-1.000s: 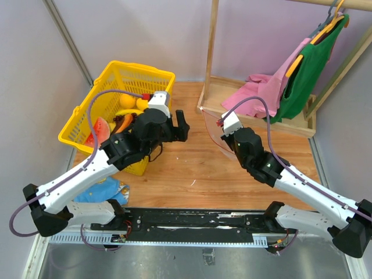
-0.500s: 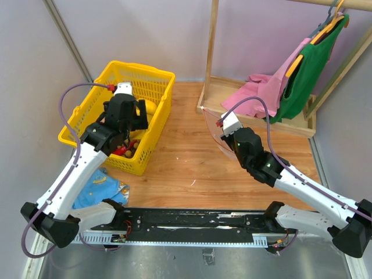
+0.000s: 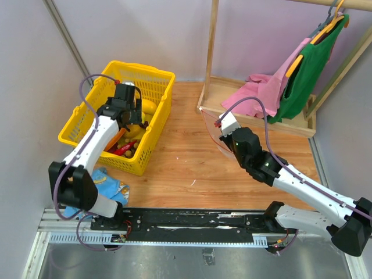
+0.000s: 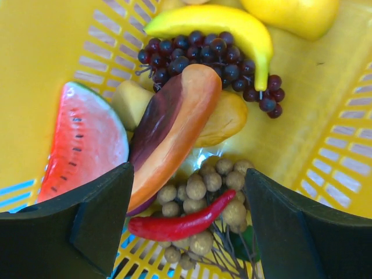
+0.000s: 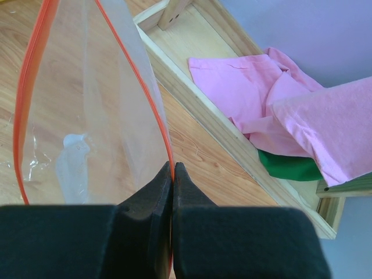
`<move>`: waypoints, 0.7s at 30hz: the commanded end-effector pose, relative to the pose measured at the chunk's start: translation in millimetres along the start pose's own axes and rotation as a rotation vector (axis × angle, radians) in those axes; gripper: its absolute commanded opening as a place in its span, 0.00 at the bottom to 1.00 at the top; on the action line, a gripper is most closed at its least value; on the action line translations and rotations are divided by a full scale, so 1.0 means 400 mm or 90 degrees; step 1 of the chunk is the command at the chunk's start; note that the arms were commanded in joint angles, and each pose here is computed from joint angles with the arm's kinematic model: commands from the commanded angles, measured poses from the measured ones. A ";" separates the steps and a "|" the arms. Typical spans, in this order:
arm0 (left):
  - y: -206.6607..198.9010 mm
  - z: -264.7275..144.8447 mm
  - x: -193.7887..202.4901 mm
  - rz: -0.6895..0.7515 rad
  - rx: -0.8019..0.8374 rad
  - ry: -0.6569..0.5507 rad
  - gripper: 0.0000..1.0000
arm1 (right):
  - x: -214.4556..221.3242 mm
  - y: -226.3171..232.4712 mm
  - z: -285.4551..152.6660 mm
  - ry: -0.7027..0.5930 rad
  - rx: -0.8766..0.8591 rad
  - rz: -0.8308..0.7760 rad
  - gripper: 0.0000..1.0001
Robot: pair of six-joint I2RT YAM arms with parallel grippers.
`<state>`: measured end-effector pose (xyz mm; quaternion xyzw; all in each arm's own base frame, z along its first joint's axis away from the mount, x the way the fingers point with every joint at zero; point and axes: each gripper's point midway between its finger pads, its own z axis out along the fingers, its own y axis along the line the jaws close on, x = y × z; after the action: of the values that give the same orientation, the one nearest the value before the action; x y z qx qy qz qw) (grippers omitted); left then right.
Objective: Place the food in the zip-top bag and seal the zipper
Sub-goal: Pick up the fake food from the bin.
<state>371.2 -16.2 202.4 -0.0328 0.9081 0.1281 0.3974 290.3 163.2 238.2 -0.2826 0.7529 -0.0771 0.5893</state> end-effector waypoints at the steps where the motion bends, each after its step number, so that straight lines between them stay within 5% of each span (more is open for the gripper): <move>1: -0.002 0.080 -0.026 0.015 -0.008 0.014 0.80 | -0.016 -0.009 0.003 -0.007 0.002 0.015 0.01; 17: -0.003 0.278 0.083 0.077 -0.072 0.150 0.70 | -0.009 -0.006 0.017 0.001 0.009 0.004 0.01; 21: 0.001 0.305 0.093 0.080 -0.089 0.168 0.61 | -0.007 -0.002 0.024 0.006 0.008 -0.004 0.01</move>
<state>420.7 8.4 91.6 -0.0123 0.9464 0.1917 0.2595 293.1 167.8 227.8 -0.2933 0.7579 -0.0802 0.5772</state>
